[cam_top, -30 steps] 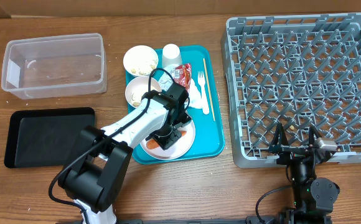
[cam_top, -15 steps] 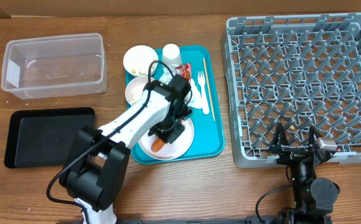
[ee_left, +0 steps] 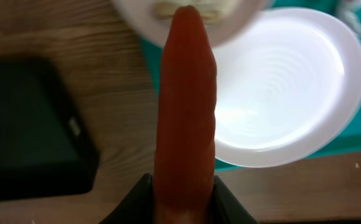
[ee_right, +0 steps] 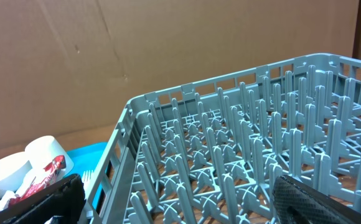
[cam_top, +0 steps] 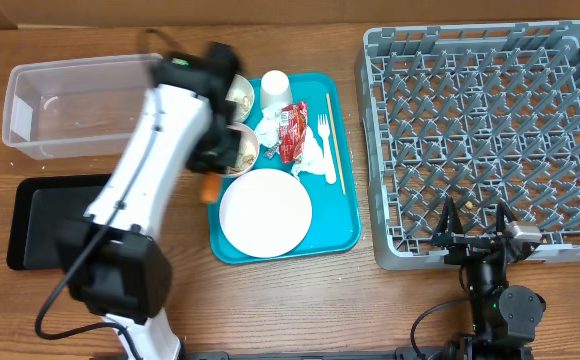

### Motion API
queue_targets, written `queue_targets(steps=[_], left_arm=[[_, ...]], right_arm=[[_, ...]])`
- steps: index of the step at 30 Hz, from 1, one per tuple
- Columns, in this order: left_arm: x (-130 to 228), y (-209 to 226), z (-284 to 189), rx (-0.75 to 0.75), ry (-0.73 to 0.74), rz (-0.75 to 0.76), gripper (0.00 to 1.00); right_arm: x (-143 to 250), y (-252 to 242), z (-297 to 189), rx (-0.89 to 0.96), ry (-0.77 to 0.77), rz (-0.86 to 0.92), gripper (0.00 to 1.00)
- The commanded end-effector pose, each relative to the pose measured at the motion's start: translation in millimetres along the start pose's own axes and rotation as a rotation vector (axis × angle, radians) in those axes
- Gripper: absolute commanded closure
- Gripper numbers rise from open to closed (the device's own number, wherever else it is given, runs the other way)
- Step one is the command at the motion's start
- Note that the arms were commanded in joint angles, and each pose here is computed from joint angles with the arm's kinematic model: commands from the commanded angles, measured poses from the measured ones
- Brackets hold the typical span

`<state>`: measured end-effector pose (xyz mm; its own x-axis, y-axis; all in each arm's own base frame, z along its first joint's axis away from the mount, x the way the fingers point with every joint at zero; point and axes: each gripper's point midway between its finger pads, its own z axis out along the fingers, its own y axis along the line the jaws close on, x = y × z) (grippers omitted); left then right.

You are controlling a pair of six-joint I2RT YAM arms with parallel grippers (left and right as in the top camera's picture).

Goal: Sort waste into correct bins and load items into the dishwasher rack
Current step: 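Carry the carrot left and release it onto the black tray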

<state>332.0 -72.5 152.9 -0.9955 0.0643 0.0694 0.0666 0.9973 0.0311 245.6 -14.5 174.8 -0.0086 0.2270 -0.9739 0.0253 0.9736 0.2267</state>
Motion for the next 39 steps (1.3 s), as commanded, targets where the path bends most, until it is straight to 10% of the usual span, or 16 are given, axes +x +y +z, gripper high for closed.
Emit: queue_targets(steps=[1,16,24,32,35,39], left_arm=[[2.5,63.0,-17.0,0.001,-0.03,-0.303,0.96],[53.2,210.2,1.0,-0.041,0.037,-1.419,0.96],[68.9,242.2,29.5,0.001,0.056,-1.605,0.96],[83.6,235.3,62.1,-0.02,0.132,-1.61,0.55],[85.1,234.1,63.7,-0.021,0.14,-1.597,0.21],[85.1,233.9,62.5,-0.015,0.14,-1.534,0.22]], right_arm=[[2.8,-0.4,0.3,-0.003,0.001,0.004,0.0],[2.6,-0.4,0.3,-0.003,0.001,0.003,0.0],[2.6,-0.4,0.3,-0.003,0.001,0.003,0.0],[2.6,-0.4,0.3,-0.003,0.001,0.003,0.0],[2.6,-0.4,0.3,-0.003,0.001,0.003,0.0],[2.6,-0.4,0.3,-0.003,0.001,0.003,0.0]])
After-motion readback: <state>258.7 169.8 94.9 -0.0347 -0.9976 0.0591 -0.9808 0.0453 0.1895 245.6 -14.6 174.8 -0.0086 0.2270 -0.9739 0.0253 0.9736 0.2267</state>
